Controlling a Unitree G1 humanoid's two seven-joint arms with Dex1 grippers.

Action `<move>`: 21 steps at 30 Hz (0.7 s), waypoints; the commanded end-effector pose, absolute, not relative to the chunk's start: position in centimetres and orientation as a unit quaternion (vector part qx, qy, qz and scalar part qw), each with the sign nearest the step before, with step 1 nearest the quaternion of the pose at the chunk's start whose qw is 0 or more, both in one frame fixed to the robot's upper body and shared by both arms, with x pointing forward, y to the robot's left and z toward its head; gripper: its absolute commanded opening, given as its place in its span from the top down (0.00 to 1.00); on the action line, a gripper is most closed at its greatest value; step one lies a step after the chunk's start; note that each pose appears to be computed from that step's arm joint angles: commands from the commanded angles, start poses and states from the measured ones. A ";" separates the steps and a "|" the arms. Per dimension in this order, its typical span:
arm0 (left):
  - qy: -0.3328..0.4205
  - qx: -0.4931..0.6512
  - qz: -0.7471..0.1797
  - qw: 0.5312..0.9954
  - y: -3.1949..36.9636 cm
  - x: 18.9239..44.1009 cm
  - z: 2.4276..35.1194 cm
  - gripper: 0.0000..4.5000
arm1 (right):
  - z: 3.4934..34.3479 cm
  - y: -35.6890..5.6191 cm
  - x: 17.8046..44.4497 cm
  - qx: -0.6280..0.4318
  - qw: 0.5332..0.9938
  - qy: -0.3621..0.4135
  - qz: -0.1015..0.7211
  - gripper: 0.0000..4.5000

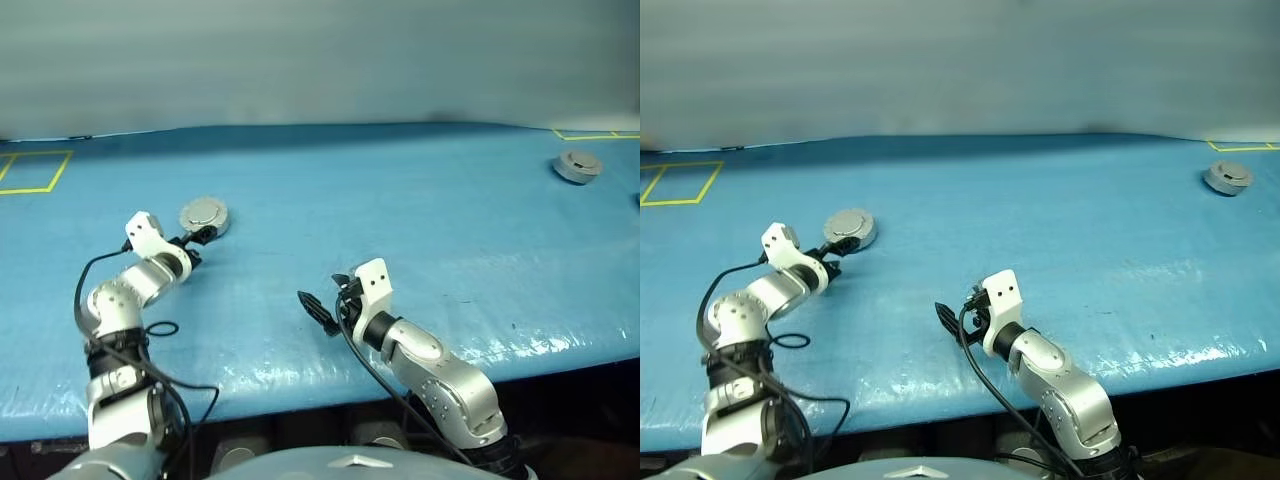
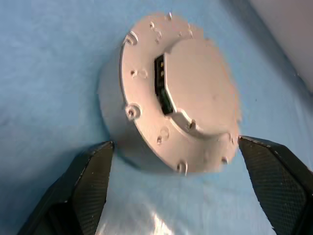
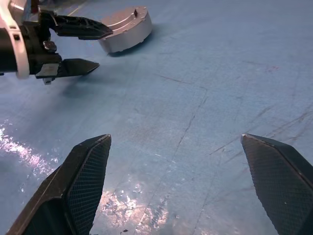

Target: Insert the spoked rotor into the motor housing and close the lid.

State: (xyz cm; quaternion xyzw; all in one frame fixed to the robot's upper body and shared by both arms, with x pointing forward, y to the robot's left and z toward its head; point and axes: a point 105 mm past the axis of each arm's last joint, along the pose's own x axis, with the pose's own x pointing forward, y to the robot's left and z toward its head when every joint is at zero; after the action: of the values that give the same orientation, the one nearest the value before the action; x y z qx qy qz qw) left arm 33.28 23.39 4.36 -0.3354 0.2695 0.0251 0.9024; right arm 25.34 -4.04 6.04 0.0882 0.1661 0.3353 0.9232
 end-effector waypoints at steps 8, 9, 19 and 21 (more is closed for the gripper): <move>0.219 0.056 -0.128 0.966 18.5 26.2 4.5 0.01 | 7.9 -4.1 25.5 0.089 0.921 0.114 0.362 0.00; 0.187 0.089 -0.137 0.969 18.0 26.4 5.1 0.01 | 8.0 -4.3 25.6 0.085 0.922 0.107 0.362 0.00; -0.035 0.122 -0.172 0.977 15.3 26.8 8.5 0.01 | 8.5 -4.8 25.5 0.021 0.939 0.036 0.342 0.00; -0.038 0.117 -0.172 0.977 15.2 26.8 8.4 0.01 | 8.3 -4.9 25.3 0.017 0.939 0.034 0.342 0.00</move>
State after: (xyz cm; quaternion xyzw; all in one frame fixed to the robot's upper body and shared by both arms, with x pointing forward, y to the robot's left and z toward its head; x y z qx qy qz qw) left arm 26.83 15.34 7.55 0.1136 -0.0138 -0.1701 0.9788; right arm 25.25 -4.94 7.53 0.0207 0.0581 0.3430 0.9373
